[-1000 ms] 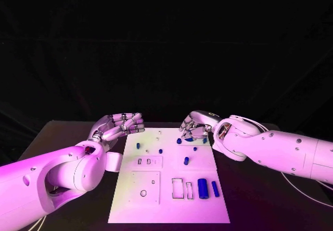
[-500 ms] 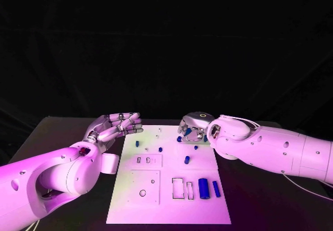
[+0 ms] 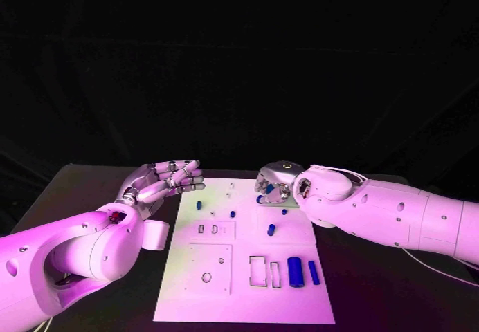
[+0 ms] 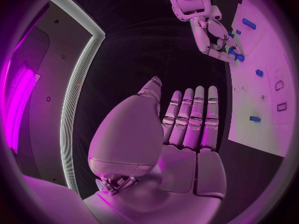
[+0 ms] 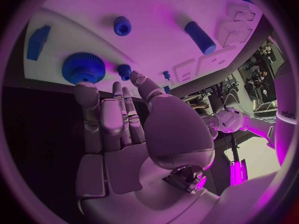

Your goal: Assemble the parts on the task board

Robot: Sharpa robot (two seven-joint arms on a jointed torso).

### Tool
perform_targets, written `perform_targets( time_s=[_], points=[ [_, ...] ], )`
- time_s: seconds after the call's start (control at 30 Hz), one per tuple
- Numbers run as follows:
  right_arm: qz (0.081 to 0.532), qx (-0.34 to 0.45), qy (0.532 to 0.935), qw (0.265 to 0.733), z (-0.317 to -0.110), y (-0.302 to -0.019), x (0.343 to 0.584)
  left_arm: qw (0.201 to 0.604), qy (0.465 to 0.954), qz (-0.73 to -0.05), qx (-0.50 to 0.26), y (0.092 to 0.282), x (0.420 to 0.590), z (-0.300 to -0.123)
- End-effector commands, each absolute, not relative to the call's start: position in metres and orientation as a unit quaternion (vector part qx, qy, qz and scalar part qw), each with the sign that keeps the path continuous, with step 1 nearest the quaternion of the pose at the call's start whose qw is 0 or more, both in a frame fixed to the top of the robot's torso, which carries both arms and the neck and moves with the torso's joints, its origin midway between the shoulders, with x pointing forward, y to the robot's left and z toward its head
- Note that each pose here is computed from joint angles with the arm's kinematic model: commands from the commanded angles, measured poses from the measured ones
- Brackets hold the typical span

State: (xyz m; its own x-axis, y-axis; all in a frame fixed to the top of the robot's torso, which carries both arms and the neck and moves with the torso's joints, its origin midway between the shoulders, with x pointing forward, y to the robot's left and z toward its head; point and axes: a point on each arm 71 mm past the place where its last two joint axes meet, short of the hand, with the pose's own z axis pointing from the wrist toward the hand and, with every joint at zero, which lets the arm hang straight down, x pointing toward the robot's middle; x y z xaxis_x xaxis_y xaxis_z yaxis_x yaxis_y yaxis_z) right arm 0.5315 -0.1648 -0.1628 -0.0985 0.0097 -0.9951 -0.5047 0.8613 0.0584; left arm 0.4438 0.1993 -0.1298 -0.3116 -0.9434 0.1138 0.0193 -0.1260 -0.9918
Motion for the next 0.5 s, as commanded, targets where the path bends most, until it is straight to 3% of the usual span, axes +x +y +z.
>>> perform_targets(
  time_s=[0.03,0.5],
  points=[
    [0.185,-0.182,0.718,0.646,-0.1641,-0.1666,0.5332,0.383,0.532,-0.619,-0.432,0.1972,0.4428,-0.1277],
    [0.185,-0.187,0.726,0.635,-0.1664,-0.1657,0.5335,0.382,0.534,-0.619,-0.432,0.1986,0.4437,-0.1273]
  ],
)
